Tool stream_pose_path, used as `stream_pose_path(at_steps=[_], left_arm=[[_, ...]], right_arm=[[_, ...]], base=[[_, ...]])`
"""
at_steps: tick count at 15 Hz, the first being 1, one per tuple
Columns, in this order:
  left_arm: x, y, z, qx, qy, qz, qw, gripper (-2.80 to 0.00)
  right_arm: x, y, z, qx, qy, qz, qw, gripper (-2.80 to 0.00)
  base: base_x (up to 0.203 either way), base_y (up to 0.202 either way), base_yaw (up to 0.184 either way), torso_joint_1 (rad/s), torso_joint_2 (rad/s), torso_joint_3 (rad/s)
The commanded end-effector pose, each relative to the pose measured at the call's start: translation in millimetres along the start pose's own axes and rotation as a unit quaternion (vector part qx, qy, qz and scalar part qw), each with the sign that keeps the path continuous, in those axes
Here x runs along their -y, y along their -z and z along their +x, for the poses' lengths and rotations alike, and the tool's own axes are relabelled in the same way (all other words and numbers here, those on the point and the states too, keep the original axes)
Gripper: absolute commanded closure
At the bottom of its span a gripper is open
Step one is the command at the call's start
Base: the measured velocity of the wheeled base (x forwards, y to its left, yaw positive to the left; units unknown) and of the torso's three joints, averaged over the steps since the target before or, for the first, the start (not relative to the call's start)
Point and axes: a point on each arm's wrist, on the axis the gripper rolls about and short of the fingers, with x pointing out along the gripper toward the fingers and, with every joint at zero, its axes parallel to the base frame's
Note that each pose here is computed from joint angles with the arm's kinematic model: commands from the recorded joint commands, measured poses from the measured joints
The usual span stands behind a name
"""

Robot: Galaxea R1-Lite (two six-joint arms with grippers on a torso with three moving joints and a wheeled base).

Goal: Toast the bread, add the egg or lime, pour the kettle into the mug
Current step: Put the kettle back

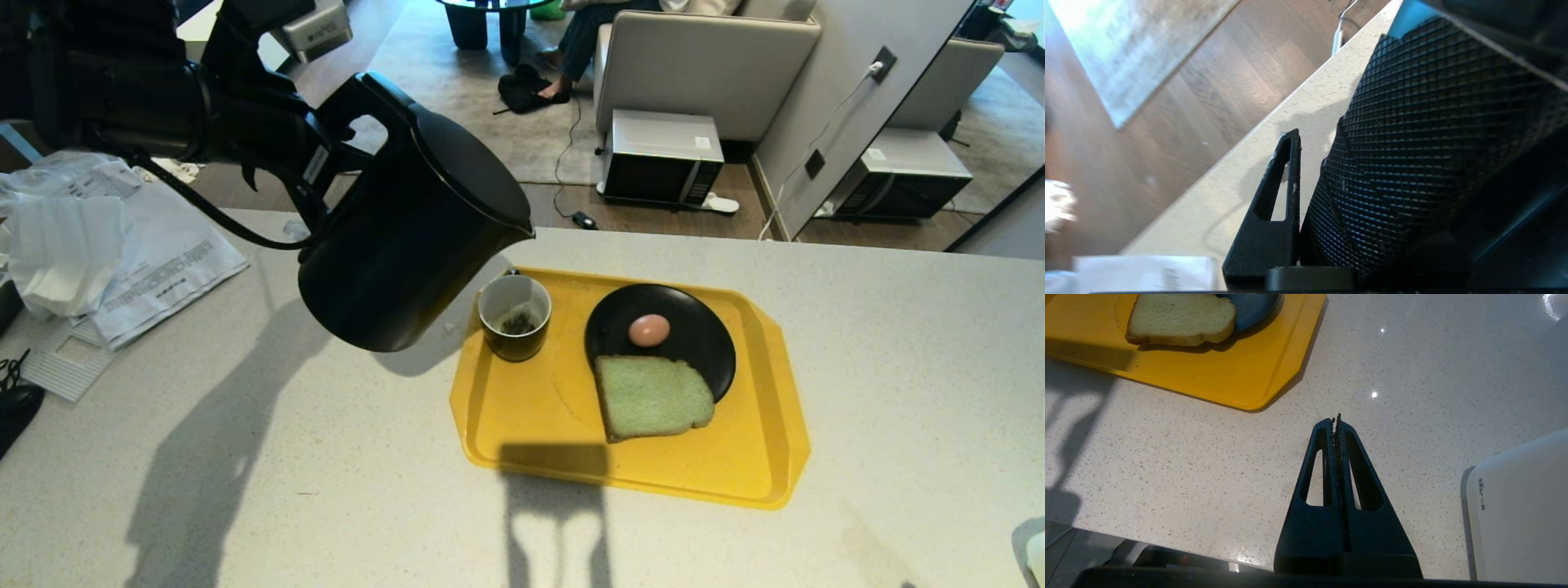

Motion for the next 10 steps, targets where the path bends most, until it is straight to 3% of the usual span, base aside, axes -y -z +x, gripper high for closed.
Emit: stream_pose_path(at_steps=[1,6,8,10], left_arm=[[-1.7,5,-18,0.010,-0.013,-0.030,0.9994,0.00],[0.8,51,-28,0.056,-0.091,-0.102,0.9890,0.00],[7.2,79,-27,0.077,-0.126,-0.128,0.9807,0.00],[12.5,107,-21,0.125,-0.170,-0.147,0.9664,0.00]], right_arm=[[0,0,0,-0.001,0.000,0.000,1.000,0.00],[0,0,0,0.000,0.000,0.000,1.000,0.00],[0,0,0,-0.001,-0.001,0.000,1.000,0.00],[0,0,0,-0.001,-0.001,0.000,1.000,0.00]], base=[[0.000,0.000,0.000,0.000,0.00,0.000],[0.000,0.000,0.000,0.000,0.00,0.000],[0.000,0.000,0.000,0.000,0.00,0.000],[0.000,0.000,0.000,0.000,0.00,0.000]])
